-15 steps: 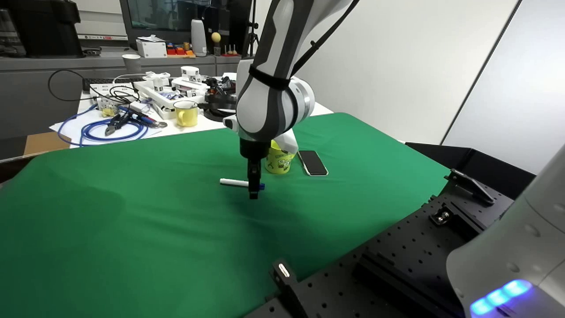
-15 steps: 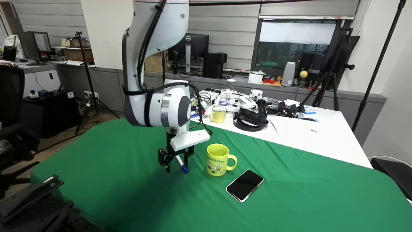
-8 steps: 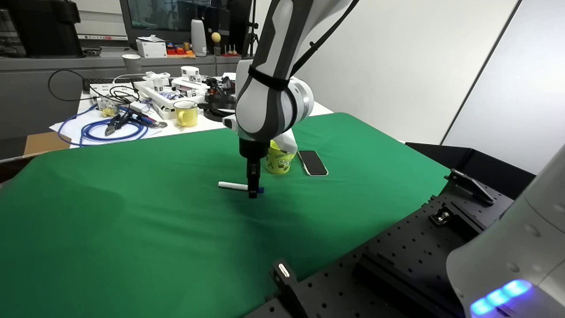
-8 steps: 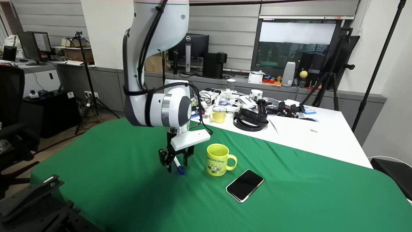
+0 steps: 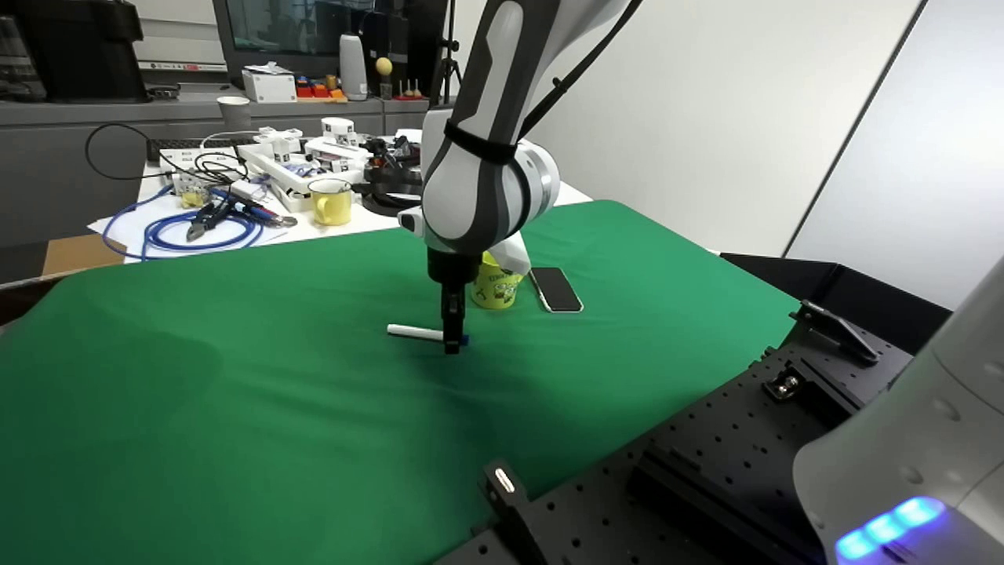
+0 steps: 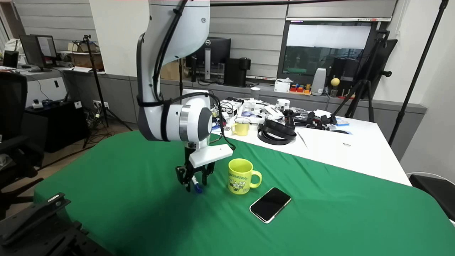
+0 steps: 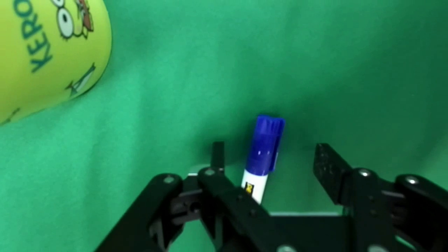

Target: Put the blue marker inside the yellow mug

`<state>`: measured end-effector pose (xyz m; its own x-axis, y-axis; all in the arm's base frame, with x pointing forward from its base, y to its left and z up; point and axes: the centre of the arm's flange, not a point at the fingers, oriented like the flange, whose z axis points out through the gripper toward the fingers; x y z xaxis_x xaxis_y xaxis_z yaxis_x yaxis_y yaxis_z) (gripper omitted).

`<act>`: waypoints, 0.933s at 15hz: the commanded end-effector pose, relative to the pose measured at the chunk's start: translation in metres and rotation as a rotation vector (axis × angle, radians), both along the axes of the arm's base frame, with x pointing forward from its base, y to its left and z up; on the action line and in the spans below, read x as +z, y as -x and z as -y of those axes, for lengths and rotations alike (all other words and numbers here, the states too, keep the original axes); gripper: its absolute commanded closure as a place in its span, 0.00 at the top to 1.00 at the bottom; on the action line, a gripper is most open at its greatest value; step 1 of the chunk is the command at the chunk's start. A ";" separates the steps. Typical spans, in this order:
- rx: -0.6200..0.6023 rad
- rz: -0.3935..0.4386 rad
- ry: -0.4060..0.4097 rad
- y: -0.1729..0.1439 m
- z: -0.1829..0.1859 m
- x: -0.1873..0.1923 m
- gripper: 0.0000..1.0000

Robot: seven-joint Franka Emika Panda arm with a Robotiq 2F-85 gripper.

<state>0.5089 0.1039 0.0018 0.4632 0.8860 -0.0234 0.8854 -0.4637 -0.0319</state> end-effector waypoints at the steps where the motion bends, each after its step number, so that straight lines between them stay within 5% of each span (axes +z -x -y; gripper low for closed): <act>1: -0.017 0.005 0.006 -0.001 0.002 -0.002 0.37; 6: -0.021 -0.003 0.008 -0.003 0.003 0.002 0.03; 14: 0.115 -0.248 0.158 -0.035 0.008 0.074 0.05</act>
<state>0.5227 0.0969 0.0300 0.3956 0.8997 -0.1845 0.8888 -0.4257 -0.1696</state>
